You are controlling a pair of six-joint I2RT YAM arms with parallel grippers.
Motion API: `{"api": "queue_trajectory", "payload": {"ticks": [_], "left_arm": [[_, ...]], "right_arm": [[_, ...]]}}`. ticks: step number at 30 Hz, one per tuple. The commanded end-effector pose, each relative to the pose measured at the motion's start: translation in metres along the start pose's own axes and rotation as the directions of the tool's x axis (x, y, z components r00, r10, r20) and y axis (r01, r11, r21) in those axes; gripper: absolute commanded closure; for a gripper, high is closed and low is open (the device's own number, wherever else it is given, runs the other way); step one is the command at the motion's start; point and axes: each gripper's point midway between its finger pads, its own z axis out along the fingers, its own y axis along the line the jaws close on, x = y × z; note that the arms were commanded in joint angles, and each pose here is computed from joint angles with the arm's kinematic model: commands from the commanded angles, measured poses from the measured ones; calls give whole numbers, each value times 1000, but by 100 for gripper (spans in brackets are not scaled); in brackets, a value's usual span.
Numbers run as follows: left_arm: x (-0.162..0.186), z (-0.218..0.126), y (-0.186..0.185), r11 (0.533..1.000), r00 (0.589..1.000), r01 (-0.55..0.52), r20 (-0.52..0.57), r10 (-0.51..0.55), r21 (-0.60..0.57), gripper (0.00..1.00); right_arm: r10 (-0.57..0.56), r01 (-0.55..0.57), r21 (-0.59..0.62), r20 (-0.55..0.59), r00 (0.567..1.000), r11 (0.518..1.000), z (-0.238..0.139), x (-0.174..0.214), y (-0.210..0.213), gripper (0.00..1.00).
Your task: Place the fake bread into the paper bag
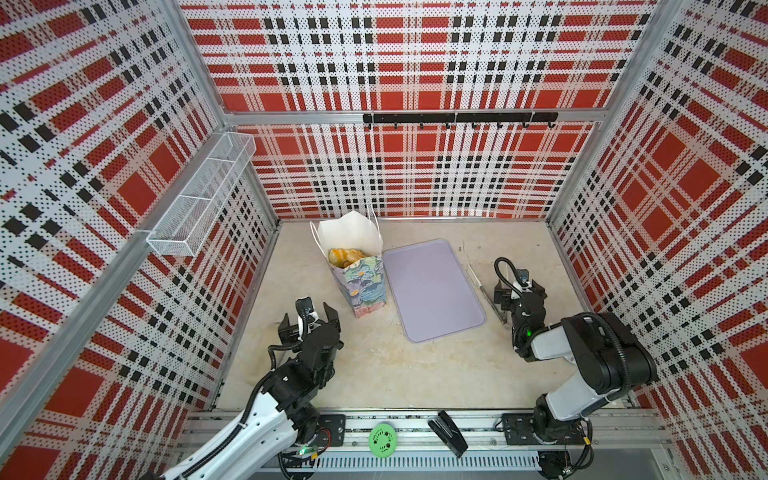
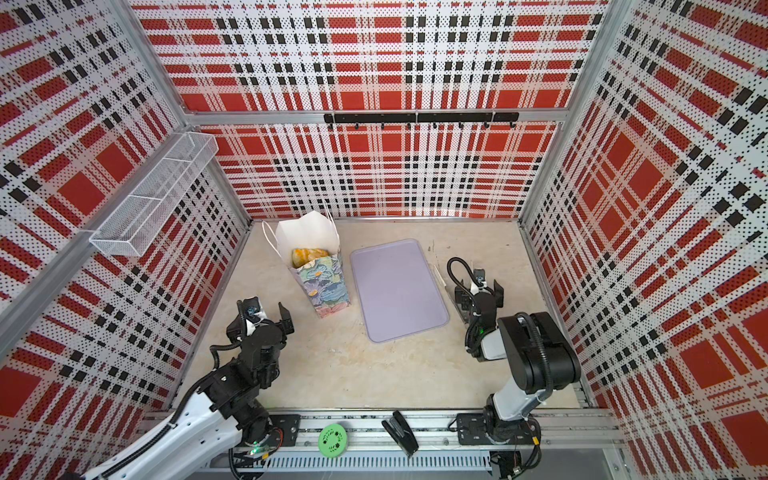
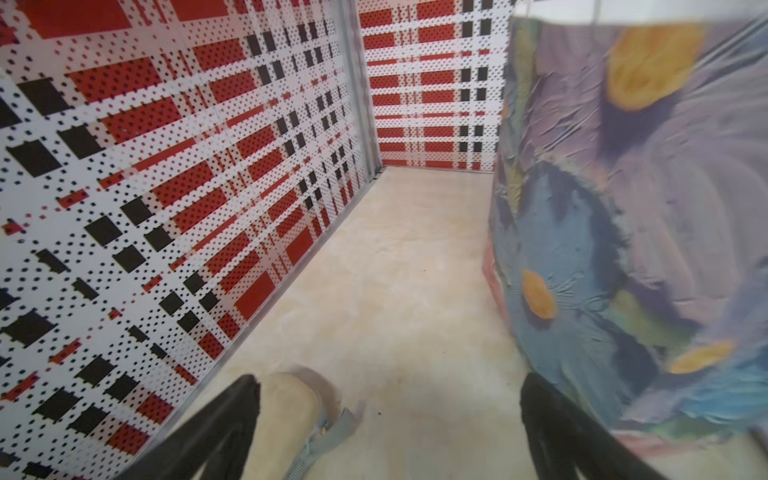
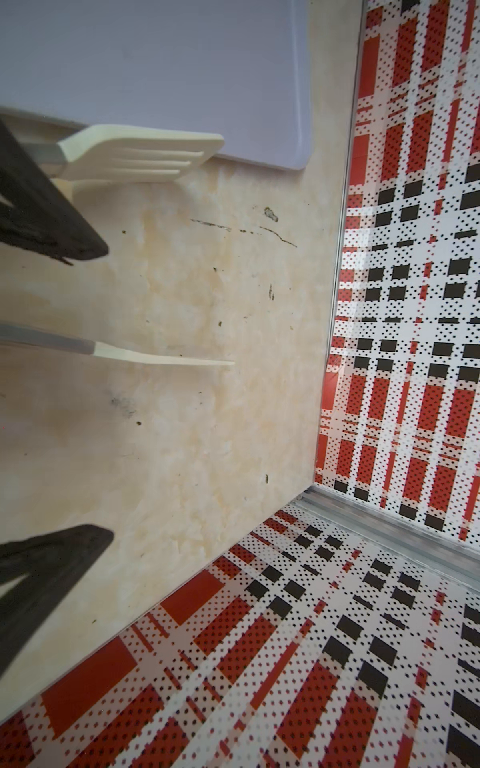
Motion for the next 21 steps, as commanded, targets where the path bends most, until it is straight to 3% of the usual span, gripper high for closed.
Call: {"api": "queue_trajectory", "payload": {"ticks": [1, 4, 10, 18, 21], "left_arm": [[-19, 15, 5, 995, 989, 101, 110, -100, -3, 1], [-14, 31, 9, 988, 982, 156, 106, -154, -4, 0], [-7, 56, 4, 993, 990, 116, 87, -114, -21, 1], [-5, 80, -38, 995, 990, -1, 138, -12, 101, 1], [-9, 88, -50, 987, 985, 2, 171, -29, 160, 1]], "right_arm": [[26, -27, 28, 45, 999, 999, 1, -14, -6, 0], [25, -27, 29, 43, 999, 999, 1, -13, -7, 0], [26, -27, 28, 46, 999, 999, 1, -14, -6, 0], [26, -28, 25, 48, 998, 999, 0, -14, -6, 0], [27, -28, 24, 50, 998, 999, 0, -14, -6, 0]]}}
